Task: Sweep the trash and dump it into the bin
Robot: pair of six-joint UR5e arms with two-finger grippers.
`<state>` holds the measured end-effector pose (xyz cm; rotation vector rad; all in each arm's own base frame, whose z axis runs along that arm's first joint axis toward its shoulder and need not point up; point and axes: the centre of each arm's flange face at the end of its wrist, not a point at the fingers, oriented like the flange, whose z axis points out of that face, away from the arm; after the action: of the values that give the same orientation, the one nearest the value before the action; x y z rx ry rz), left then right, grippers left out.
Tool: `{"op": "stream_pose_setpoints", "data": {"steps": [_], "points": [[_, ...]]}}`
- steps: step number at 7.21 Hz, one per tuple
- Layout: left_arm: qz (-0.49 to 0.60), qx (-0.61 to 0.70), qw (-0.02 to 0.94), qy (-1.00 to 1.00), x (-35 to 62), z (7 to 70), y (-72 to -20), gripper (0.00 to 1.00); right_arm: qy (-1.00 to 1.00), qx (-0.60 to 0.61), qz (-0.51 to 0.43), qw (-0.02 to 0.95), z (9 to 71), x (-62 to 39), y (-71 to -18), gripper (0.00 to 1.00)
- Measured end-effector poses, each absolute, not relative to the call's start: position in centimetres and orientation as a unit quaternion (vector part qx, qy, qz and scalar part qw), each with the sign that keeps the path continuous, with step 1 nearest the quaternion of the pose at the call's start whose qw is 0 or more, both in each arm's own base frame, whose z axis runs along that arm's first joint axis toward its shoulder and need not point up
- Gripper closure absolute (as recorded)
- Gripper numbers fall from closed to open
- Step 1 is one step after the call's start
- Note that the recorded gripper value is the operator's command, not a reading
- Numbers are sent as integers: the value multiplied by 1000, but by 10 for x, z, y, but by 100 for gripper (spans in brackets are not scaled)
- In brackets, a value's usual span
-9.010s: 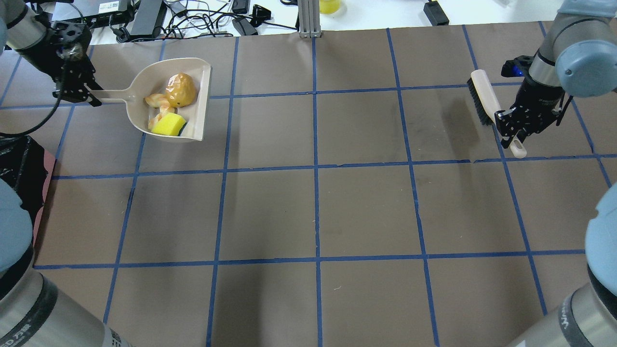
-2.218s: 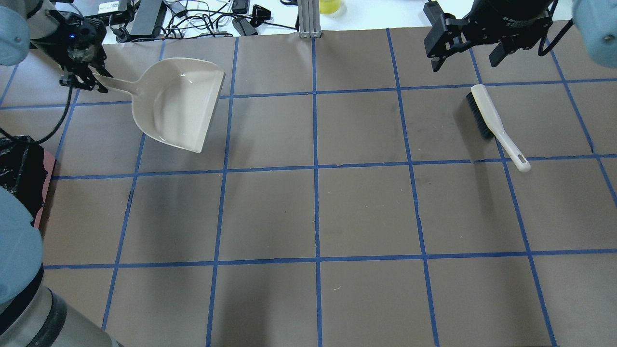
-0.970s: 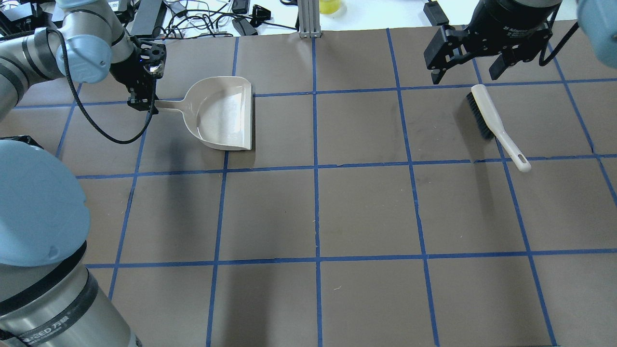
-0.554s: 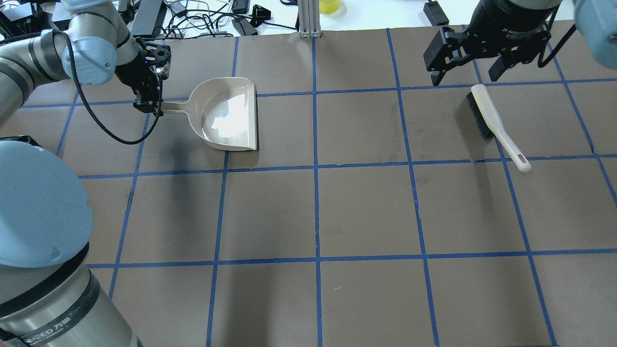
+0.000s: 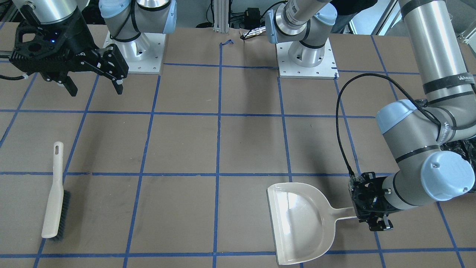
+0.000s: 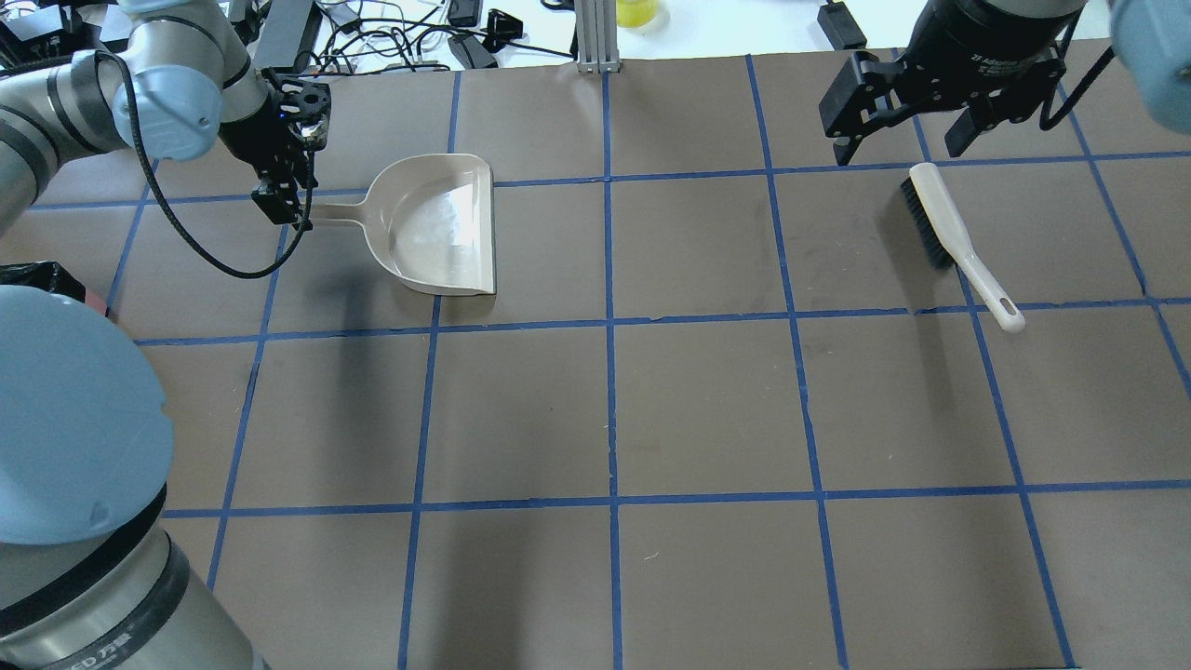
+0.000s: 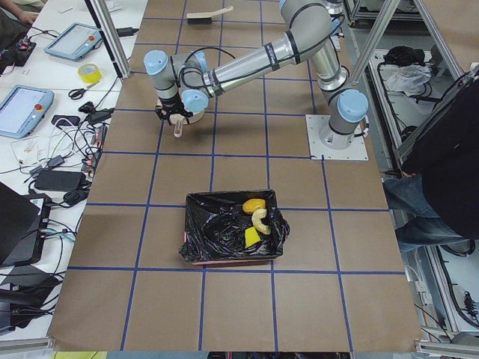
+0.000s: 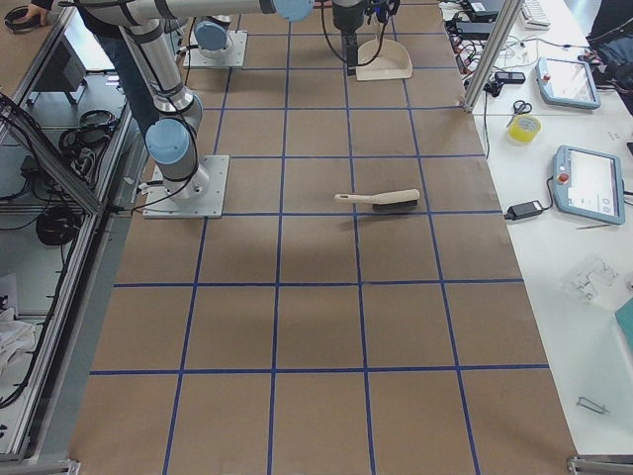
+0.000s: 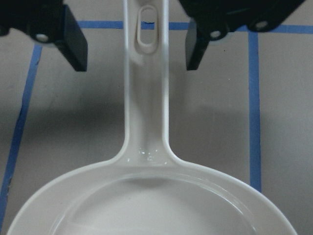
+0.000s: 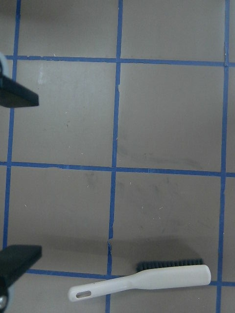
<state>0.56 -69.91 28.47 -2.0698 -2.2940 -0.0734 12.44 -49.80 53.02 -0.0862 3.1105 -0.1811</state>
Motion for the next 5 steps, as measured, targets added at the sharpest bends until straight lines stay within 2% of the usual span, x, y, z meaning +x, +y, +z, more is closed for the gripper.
{"op": "stream_pose_setpoints", "data": {"steps": [2,3,4,5], "points": [[-18,-650,20,-760,-38,338,-682,17,998,-28,-58,12,530,124,-498,0],[-15,-627,23,-779,-61,364,-668,11,998,-28,-58,13,530,124,-498,0],[-11,-600,26,-799,-82,393,-649,0,998,-28,-58,13,530,125,-498,0],[-6,-566,29,-824,-100,424,-627,0,998,-28,-57,13,530,125,-498,0]]}}
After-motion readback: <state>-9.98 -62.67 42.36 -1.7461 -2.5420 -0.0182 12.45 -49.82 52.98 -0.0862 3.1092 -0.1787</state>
